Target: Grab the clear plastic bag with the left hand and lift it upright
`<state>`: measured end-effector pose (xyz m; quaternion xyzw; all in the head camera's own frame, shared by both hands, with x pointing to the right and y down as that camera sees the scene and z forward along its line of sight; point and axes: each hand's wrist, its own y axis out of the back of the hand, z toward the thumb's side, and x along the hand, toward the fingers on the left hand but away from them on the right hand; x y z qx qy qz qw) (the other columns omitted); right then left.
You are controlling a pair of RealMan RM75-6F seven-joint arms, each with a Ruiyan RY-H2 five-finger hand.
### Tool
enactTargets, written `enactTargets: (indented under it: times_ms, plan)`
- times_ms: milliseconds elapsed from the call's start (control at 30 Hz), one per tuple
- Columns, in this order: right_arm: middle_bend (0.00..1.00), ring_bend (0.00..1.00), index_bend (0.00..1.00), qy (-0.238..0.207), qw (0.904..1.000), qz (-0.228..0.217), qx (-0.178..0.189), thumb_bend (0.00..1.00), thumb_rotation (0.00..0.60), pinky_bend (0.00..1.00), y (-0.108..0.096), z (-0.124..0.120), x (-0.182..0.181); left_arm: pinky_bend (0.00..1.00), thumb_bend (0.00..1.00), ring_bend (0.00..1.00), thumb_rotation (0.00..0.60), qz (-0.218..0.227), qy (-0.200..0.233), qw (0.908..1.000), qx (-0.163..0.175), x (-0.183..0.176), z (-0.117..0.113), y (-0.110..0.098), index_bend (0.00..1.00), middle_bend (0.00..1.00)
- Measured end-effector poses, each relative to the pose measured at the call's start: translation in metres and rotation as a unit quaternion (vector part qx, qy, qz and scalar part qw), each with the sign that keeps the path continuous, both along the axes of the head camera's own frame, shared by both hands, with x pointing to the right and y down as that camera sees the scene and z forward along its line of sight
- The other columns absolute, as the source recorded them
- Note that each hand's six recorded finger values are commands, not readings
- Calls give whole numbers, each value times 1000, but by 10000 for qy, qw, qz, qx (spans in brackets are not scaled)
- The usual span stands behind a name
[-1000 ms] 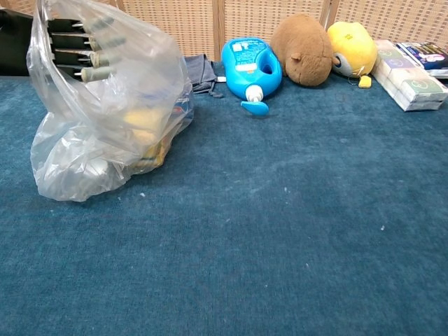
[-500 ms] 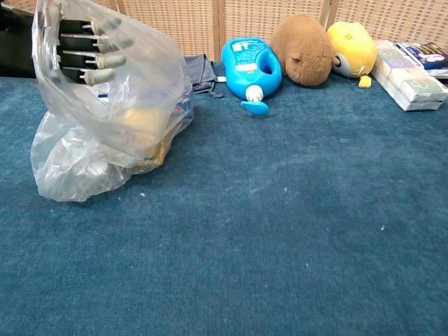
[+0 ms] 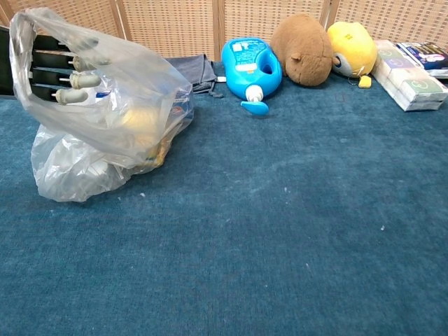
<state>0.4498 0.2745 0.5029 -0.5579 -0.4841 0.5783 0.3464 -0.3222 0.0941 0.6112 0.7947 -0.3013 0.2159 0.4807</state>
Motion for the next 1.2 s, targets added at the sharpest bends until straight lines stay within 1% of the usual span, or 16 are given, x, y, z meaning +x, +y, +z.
enactTargets:
  times_ms: [100,267,433,500,633,767,867,1000,1200]
  plan:
    - [416,318,424,6,10000,-9,14,323,66,218,0,-1,-1,301,311,252,123,-3,74,10000,17,1,-2,0,270,266]
    - [416,318,424,28,10000,10,23,323,64,218,0,-3,0,301,310,251,122,-338,288,9989,151,5,-10,-13,270,266]
    - [416,318,424,29,10000,15,24,323,63,218,0,-3,0,301,311,252,129,-445,554,9970,297,10,-21,-19,271,266]
    - [416,318,425,29,10000,11,23,324,63,218,0,-3,0,301,311,251,124,-496,603,9964,337,10,-24,-22,270,266]
    - [416,318,424,32,10000,12,20,324,59,218,0,-3,0,301,311,251,118,-746,654,9942,417,6,-28,-29,270,266]
    - [416,318,424,30,10000,10,8,323,63,218,0,-2,0,301,311,251,122,-1035,664,9913,462,1,-30,-35,270,266]
    - [416,318,425,28,10000,2,-4,324,61,218,0,-1,0,301,310,251,121,-1120,602,9908,457,-3,-28,-36,270,266]
    - [416,318,424,26,10000,0,-17,323,65,218,0,0,-1,301,311,251,122,-1064,511,9922,388,-4,-24,-31,270,266]
    - [416,318,425,47,10000,9,-18,323,63,218,0,-1,0,301,311,252,122,-817,217,9960,306,-10,-14,-22,270,265]
